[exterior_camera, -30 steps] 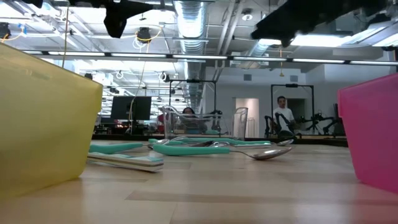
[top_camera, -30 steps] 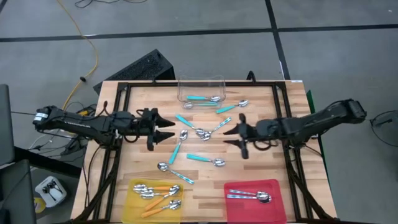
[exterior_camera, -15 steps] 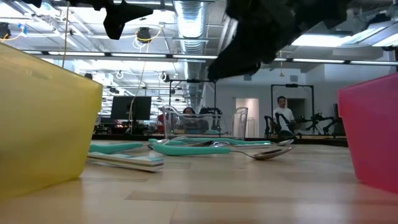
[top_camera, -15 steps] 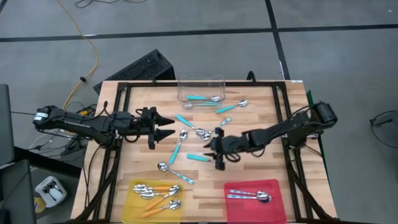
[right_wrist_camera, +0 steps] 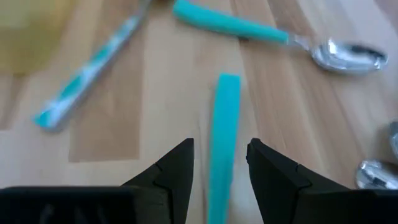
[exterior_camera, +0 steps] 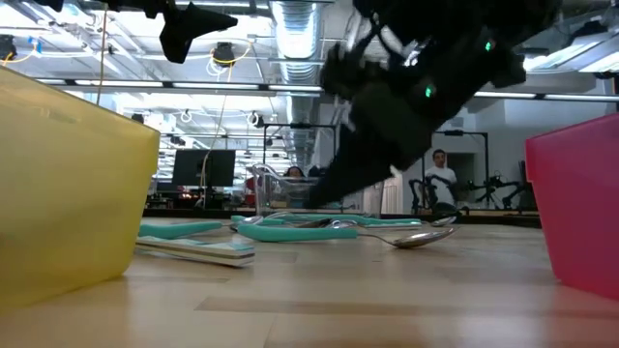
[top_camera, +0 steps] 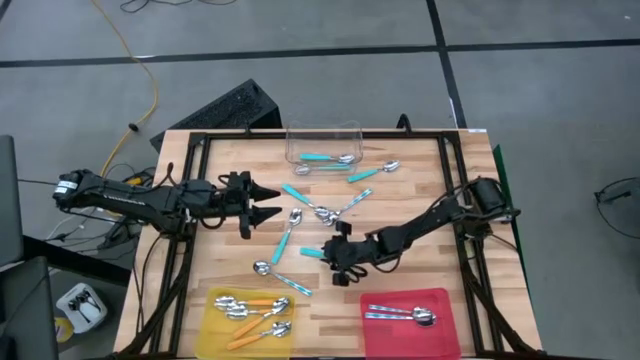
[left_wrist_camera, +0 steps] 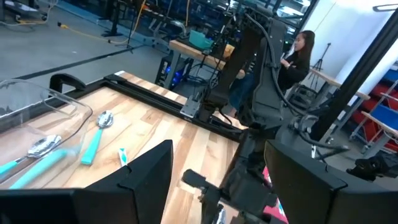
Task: Sort silverware by color (type)
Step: Put the blue spoon into the transparent bin
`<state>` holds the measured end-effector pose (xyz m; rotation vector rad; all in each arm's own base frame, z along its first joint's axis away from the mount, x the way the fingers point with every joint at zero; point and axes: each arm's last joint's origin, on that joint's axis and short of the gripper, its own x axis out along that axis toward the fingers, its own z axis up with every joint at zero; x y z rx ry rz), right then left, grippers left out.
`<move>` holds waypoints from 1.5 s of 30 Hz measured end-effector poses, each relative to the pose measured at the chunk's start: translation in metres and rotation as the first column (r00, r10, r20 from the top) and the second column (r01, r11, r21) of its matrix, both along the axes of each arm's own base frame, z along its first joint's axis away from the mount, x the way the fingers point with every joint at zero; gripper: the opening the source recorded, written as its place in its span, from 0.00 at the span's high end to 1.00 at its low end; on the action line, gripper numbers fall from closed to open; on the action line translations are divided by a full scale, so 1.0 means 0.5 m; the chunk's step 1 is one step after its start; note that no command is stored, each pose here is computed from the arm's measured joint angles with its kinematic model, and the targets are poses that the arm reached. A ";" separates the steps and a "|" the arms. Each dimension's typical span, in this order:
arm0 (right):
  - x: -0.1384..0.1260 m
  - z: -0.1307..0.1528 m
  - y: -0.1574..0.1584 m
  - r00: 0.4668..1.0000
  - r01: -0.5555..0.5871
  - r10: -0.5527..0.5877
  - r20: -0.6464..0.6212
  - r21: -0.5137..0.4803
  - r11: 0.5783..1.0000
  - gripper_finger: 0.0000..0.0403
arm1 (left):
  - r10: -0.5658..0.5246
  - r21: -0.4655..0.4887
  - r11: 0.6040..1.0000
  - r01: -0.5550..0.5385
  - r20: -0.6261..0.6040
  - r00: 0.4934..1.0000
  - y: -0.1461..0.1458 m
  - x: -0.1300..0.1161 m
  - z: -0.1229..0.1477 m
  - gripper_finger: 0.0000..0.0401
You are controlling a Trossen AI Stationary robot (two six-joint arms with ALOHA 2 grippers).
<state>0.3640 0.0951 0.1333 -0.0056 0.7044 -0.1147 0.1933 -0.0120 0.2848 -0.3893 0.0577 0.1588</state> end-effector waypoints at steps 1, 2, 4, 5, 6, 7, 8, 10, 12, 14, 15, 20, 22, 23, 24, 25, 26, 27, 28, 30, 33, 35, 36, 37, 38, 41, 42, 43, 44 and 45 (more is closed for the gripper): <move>0.000 -0.010 -0.004 1.000 0.011 -0.011 -0.018 0.002 1.000 0.58 | 0.003 0.000 1.000 -0.003 -0.001 1.000 0.000 0.000 0.000 0.41; -0.001 -0.020 -0.007 0.999 0.017 -0.017 -0.038 0.001 1.000 0.58 | 0.007 0.001 1.000 -0.007 -0.001 1.000 0.000 0.000 0.000 0.41; 0.001 -0.035 -0.007 0.998 0.029 -0.029 -0.051 0.007 1.000 0.58 | 0.009 0.001 1.000 -0.009 -0.004 1.000 0.001 0.000 -0.001 0.41; 0.000 -0.039 -0.007 0.998 0.034 -0.034 -0.061 0.006 0.999 0.58 | 0.009 0.001 1.000 -0.009 -0.004 1.000 0.001 0.000 -0.001 0.41; 0.000 -0.044 -0.007 0.997 0.038 -0.037 -0.068 0.008 0.999 0.58 | 0.009 0.002 1.000 -0.009 -0.003 1.000 0.001 0.000 -0.001 0.41; 0.001 -0.047 -0.007 0.997 0.047 -0.046 -0.068 0.017 0.999 0.58 | 0.009 0.002 1.000 -0.009 -0.004 1.000 0.001 0.000 -0.001 0.41; 0.000 -0.048 -0.007 0.996 0.061 -0.060 -0.073 0.020 0.998 0.58 | 0.010 0.002 1.000 -0.010 -0.005 1.000 0.001 0.000 -0.001 0.41; -0.002 -0.051 -0.011 0.993 0.081 -0.078 -0.094 0.025 0.996 0.60 | 0.010 0.002 1.000 -0.010 -0.005 1.000 0.001 0.000 -0.001 0.41; -0.005 -0.052 -0.013 0.990 0.093 -0.090 -0.112 0.021 0.995 0.64 | 0.014 0.003 1.000 -0.014 -0.009 1.000 0.001 0.000 -0.002 0.41; -0.006 -0.053 -0.015 0.988 0.104 -0.101 -0.120 0.018 0.994 0.71 | 0.028 0.004 1.000 -0.028 -0.012 1.000 0.002 0.000 -0.002 0.41; -0.006 -0.054 -0.016 0.987 0.108 -0.105 -0.124 0.020 0.994 0.74 | 0.034 0.005 0.999 -0.034 -0.012 0.999 0.002 0.000 -0.002 0.41; -0.007 -0.054 -0.016 0.986 0.113 -0.108 -0.130 0.037 0.993 0.83 | 0.036 0.006 0.999 -0.036 -0.013 0.999 0.002 -0.001 -0.002 0.41; -0.008 -0.051 -0.017 0.985 0.124 -0.117 -0.126 0.050 0.991 0.83 | 0.036 0.005 0.999 -0.036 -0.014 0.999 0.002 -0.001 -0.003 0.41; -0.009 -0.046 -0.017 0.985 0.127 -0.119 -0.124 0.057 0.990 0.83 | 0.036 0.002 0.999 -0.036 -0.014 0.999 0.002 -0.001 -0.003 0.41; -0.010 -0.042 -0.017 0.986 0.125 -0.116 -0.122 0.063 0.990 0.83 | 0.036 -0.001 0.999 -0.036 -0.013 0.999 0.002 -0.001 -0.003 0.41; -0.011 -0.034 -0.017 0.987 0.123 -0.115 -0.116 0.067 0.990 0.83 | 0.037 -0.002 0.999 -0.037 -0.012 0.999 0.002 -0.001 -0.003 0.41; -0.015 -0.025 -0.020 0.986 0.124 -0.116 -0.116 0.065 0.990 0.83 | 0.037 -0.002 0.999 -0.037 -0.012 0.999 0.002 -0.001 -0.003 0.41; -0.016 -0.013 -0.023 0.988 0.118 -0.111 -0.106 0.068 0.991 0.83 | 0.037 -0.002 0.999 -0.037 -0.012 0.999 0.002 -0.001 -0.003 0.41; -0.016 0.003 -0.026 0.992 0.110 -0.104 -0.078 0.072 0.991 0.83 | 0.037 -0.002 0.999 -0.037 -0.012 0.999 0.002 -0.001 -0.002 0.41; -0.014 0.041 -0.035 0.994 0.107 -0.106 -0.018 0.082 0.991 0.83 | 0.037 -0.003 0.999 -0.037 -0.012 0.999 0.002 -0.001 -0.002 0.41; -0.020 0.086 -0.054 0.994 0.098 -0.101 0.035 0.063 0.993 0.83 | 0.037 -0.002 0.999 -0.037 -0.011 0.999 0.002 -0.001 -0.002 0.41; -0.030 0.114 -0.073 0.993 0.104 -0.105 0.045 0.041 0.994 0.83 | 0.037 -0.001 0.999 -0.037 -0.011 0.999 0.002 -0.001 -0.002 0.41; -0.033 0.129 -0.086 0.992 0.110 -0.111 0.059 0.031 0.993 0.83 | 0.037 -0.001 0.999 -0.037 -0.010 0.999 0.002 -0.001 -0.002 0.41; -0.036 0.145 -0.101 0.990 0.120 -0.121 0.078 0.024 0.992 0.83 | 0.036 -0.001 0.999 -0.036 -0.011 0.999 0.002 -0.001 -0.002 0.41; -0.041 0.160 -0.120 0.987 0.134 -0.135 0.086 0.011 0.991 0.83 | 0.036 0.001 0.999 -0.036 -0.011 0.999 0.002 -0.001 -0.002 0.41; -0.052 0.192 -0.180 0.974 0.194 -0.191 0.119 -0.017 0.981 0.83 | 0.036 0.006 0.999 -0.035 -0.014 0.999 0.002 -0.001 -0.003 0.41; -0.055 0.201 -0.199 0.969 0.216 -0.211 0.132 -0.024 0.976 0.83 | 0.035 0.006 0.999 -0.035 -0.014 0.999 0.002 -0.001 -0.003 0.41; -0.058 0.209 -0.219 0.963 0.235 -0.228 0.147 -0.034 0.971 0.83 | 0.036 0.006 0.999 -0.035 -0.014 0.999 0.002 -0.001 -0.003 0.41; -0.059 0.215 -0.237 0.955 0.255 -0.245 0.166 -0.042 0.966 0.83 | 0.036 0.006 0.999 -0.035 -0.014 0.999 0.002 -0.001 -0.003 0.41; -0.060 0.222 -0.255 0.947 0.276 -0.264 0.181 -0.046 0.960 0.83 | 0.035 0.008 0.999 -0.035 -0.014 0.999 0.002 -0.001 -0.003 0.41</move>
